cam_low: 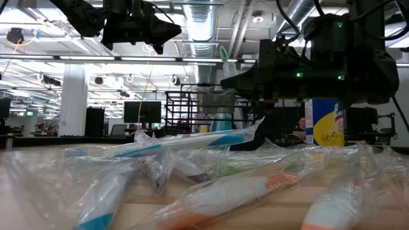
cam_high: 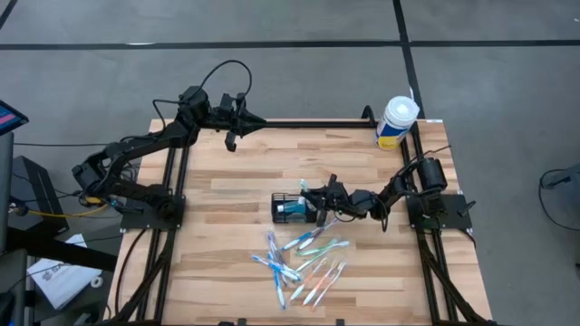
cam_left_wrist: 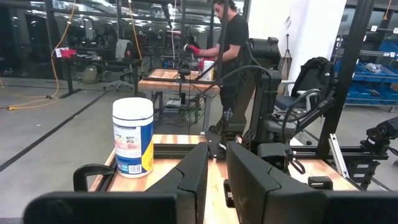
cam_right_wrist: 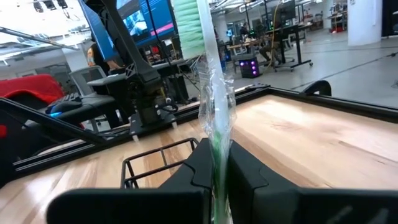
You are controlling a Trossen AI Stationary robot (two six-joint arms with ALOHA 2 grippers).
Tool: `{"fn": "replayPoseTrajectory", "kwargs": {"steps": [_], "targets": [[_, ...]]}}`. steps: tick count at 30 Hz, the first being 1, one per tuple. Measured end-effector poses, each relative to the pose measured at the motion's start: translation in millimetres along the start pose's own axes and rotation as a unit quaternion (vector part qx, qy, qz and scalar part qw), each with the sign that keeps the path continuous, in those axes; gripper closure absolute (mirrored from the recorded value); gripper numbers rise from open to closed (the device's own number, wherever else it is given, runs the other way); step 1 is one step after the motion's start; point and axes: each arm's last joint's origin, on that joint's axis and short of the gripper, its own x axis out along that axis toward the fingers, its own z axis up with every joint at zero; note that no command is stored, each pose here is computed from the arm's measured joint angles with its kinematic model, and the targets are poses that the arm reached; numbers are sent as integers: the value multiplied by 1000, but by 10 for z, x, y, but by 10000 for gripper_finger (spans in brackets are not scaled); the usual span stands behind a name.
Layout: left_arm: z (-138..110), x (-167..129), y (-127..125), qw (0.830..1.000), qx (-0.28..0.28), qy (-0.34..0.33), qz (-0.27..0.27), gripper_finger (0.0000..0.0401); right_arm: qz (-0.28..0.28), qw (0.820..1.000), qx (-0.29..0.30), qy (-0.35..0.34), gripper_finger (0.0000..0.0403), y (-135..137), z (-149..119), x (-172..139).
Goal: Pick & Place toothbrushing station
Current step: Put the green toothbrush into the black wire organizer
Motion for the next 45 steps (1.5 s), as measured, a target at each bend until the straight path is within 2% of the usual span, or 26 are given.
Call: {"fn": "replayPoseTrajectory", "kwargs": {"steps": [6, 11, 15, 21, 28, 33, 35, 40, 45], "targets": [[0, 1, -1, 1000, 0, 0, 0, 348, 11, 1000, 8, -1, 381, 17, 28, -10], [0, 3, -3, 1000, 0, 0, 0, 348, 7, 999, 39, -4, 306, -4, 42, 2], [-1, 3, -8, 1000, 0, 1, -9, 348, 5, 999, 43, -4, 254, -4, 44, 0], [-2, 3, -10, 1000, -1, 2, -12, 348, 13, 998, 55, -9, 206, 26, 89, -7], [-4, 3, -10, 1000, -3, 2, -13, 348, 19, 998, 61, -22, 189, 55, 187, -23], [-9, 3, -10, 1000, -7, 4, -13, 348, 3, 998, 55, 26, 187, 52, 180, -34], [-10, 3, -10, 1000, -8, 4, -13, 348, 6, 998, 59, 24, 187, 72, 206, -40], [-16, 3, -10, 1000, -11, 7, -13, 348, 16, 999, 36, -9, 187, 114, 392, -56], [-17, 4, -17, 999, -31, 9, -25, 348, 24, 999, 7, -49, 187, 171, 722, -117]]}}
